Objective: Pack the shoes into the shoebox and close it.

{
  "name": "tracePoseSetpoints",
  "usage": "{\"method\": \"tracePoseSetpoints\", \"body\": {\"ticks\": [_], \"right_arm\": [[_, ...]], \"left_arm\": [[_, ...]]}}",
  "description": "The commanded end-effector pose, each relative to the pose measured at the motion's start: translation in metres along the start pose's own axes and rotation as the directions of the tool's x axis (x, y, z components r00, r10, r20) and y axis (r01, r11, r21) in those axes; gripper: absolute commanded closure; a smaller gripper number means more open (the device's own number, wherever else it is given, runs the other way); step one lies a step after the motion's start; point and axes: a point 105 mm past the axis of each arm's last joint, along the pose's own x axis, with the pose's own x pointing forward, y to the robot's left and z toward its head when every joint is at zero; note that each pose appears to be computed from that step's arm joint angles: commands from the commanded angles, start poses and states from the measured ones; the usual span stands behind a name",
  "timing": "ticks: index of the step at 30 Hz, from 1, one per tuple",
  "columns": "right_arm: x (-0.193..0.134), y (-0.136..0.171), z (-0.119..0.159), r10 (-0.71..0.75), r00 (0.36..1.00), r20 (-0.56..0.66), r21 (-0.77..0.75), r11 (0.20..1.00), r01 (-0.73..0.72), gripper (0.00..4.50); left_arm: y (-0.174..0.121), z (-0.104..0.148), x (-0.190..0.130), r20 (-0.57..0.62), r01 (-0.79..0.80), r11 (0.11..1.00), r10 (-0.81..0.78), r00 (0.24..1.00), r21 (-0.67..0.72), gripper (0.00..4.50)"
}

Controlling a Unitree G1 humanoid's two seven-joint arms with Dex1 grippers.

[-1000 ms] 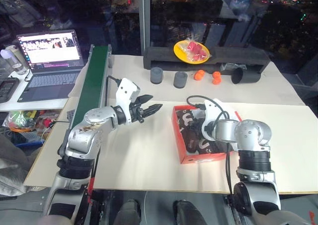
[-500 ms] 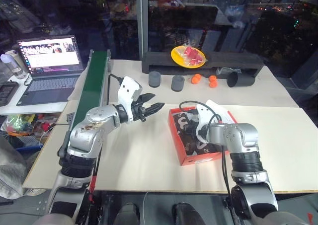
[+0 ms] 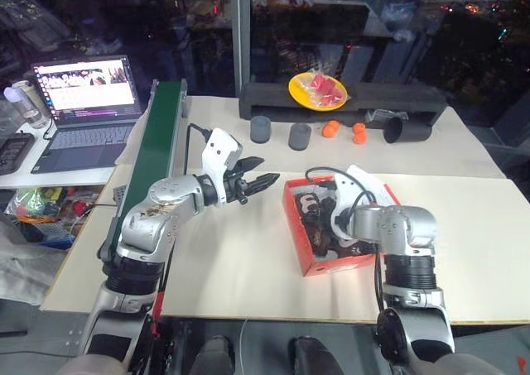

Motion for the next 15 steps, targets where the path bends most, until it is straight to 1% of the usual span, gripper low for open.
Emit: {"method": "tracePoseSetpoints", "body": {"ticks": [1,3,6,9,11,13,14,15], "right_arm": [[-0.042,0.010,0.046,0.029,0.983,0.182,-0.060,0.998,-0.018,1.93],[-0.057,0.016,0.058,0.061,0.967,0.248,-0.093,0.995,-0.039,1.93],[-0.070,0.018,0.066,0.080,0.950,0.302,-0.119,0.992,-0.046,1.93],[-0.085,0.003,0.071,0.048,0.938,0.344,-0.129,0.992,-0.004,1.93],[-0.095,-0.016,0.064,-0.001,0.939,0.343,-0.131,0.990,0.049,1.93],[-0.100,-0.028,0.055,-0.024,0.941,0.339,-0.110,0.992,0.065,2.44],[-0.102,-0.033,0.050,-0.041,0.940,0.338,-0.099,0.992,0.079,2.62],[-0.104,-0.036,0.044,-0.052,0.941,0.335,-0.093,0.992,0.088,2.94]], "left_arm": [[-0.002,0.011,0.001,0.030,0.018,0.999,-0.020,0.999,0.042,1.72],[-0.003,0.011,0.002,0.028,0.028,0.999,-0.030,0.999,0.043,1.72],[-0.004,0.010,0.004,0.027,0.037,0.998,-0.038,0.999,0.042,1.72],[-0.006,0.010,0.006,0.027,0.052,0.998,-0.054,0.998,0.046,1.72],[-0.009,0.009,0.007,0.028,0.081,0.996,-0.082,0.996,0.043,1.72],[-0.013,0.005,0.006,0.017,0.121,0.992,-0.122,0.992,0.038,1.72],[-0.016,0.002,0.005,0.009,0.148,0.988,-0.148,0.989,0.037,1.72],[-0.018,0.000,0.004,0.003,0.170,0.985,-0.170,0.985,0.034,1.72]]}}
